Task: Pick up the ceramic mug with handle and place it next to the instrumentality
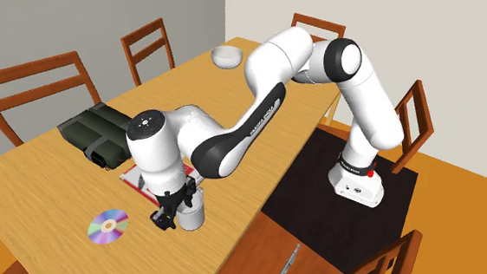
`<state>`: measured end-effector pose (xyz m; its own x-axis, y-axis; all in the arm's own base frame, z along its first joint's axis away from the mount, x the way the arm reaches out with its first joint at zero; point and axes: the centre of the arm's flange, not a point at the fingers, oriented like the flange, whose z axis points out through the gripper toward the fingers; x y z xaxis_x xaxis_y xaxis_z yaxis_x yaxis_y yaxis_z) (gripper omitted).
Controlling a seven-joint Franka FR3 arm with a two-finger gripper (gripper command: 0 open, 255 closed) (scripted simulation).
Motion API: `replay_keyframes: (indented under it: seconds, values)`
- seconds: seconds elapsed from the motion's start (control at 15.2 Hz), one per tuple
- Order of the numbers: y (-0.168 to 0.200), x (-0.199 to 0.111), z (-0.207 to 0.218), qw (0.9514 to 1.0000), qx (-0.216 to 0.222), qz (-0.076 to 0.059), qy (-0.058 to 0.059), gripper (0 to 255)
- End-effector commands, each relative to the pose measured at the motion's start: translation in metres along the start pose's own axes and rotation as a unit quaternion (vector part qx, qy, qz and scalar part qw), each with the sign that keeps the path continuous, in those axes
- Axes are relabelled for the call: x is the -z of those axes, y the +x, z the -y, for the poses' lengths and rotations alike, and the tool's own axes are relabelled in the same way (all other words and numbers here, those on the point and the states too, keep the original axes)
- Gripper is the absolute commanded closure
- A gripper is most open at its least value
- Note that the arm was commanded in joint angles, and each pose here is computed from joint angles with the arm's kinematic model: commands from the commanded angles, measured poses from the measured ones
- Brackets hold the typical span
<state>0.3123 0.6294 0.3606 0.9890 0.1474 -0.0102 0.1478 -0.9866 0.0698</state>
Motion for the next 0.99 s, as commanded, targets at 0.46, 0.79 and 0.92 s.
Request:
replay_keyframes:
  seconds: [0.46,0.79,0.92]
  values:
    - [0.000,0.050,0.000,1.0000,0.000,0.000,0.000,0]
    - [0.000,0.050,0.000,1.0000,0.000,0.000,0.000,0]
    - [0.000,0.050,0.000,1.0000,0.000,0.000,0.000,0]
